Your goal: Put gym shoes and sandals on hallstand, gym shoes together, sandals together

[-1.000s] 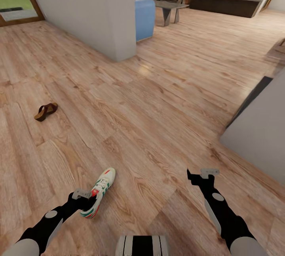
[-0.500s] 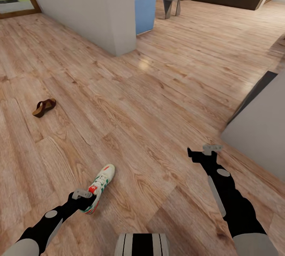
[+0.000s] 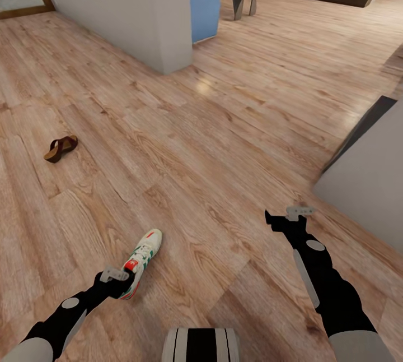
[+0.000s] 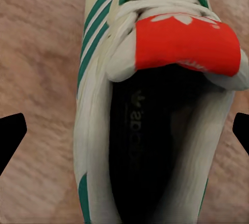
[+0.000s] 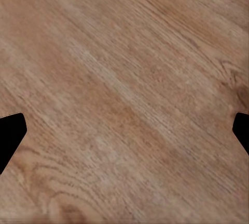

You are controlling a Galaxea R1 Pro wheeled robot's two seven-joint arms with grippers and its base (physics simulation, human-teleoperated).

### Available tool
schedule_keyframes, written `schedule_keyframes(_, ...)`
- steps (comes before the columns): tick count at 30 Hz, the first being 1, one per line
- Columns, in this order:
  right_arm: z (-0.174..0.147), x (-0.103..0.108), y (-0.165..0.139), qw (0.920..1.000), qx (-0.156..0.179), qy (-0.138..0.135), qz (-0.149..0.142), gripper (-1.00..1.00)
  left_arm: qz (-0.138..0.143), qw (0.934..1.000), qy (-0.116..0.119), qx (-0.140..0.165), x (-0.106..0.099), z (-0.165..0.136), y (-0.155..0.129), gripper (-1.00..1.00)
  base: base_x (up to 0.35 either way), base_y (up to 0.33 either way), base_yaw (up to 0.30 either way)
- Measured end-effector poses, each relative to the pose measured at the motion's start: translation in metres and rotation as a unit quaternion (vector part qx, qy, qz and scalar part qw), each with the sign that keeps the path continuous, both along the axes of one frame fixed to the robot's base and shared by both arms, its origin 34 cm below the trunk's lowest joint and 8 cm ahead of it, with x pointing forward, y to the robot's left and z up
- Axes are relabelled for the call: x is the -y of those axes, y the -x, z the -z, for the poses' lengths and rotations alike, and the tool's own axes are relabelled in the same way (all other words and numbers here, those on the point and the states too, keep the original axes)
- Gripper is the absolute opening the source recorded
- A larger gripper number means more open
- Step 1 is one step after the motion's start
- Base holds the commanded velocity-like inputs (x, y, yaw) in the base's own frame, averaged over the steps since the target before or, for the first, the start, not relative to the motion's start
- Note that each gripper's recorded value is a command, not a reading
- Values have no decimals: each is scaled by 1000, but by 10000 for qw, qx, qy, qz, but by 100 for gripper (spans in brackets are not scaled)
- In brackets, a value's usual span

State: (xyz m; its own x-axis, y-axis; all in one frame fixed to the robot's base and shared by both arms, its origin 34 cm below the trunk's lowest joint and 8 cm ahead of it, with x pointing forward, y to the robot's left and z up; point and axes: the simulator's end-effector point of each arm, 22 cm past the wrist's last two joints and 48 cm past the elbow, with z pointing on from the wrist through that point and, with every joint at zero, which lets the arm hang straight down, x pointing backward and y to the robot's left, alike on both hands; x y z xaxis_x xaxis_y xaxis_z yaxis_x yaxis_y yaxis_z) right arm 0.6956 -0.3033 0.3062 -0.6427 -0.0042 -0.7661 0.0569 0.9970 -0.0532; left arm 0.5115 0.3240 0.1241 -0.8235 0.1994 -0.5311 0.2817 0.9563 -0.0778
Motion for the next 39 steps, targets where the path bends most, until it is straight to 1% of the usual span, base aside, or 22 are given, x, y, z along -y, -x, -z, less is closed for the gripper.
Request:
schedule_keyframes(9, 3, 0, 1, 10000, -31, 0, 1, 100, 43, 10000, -20, -37, 0, 2, 3, 100, 0, 0, 0)
schedule_keyframes(19, 30, 0, 10, 9997, -242, 0, 1, 100, 50, 9997, -21, -246, 0, 21, 19, 100, 0, 0, 0)
schedule_keyframes(31, 34, 0, 12, 9996, -272, 0, 1, 100, 50, 9996, -23, -278, 0, 23, 22, 100, 0, 0, 0)
schedule_keyframes(39, 53, 0, 20, 9991, -431, 0, 1, 100, 51, 9990, -22, -439, 0, 37, 35, 100, 0, 0, 0)
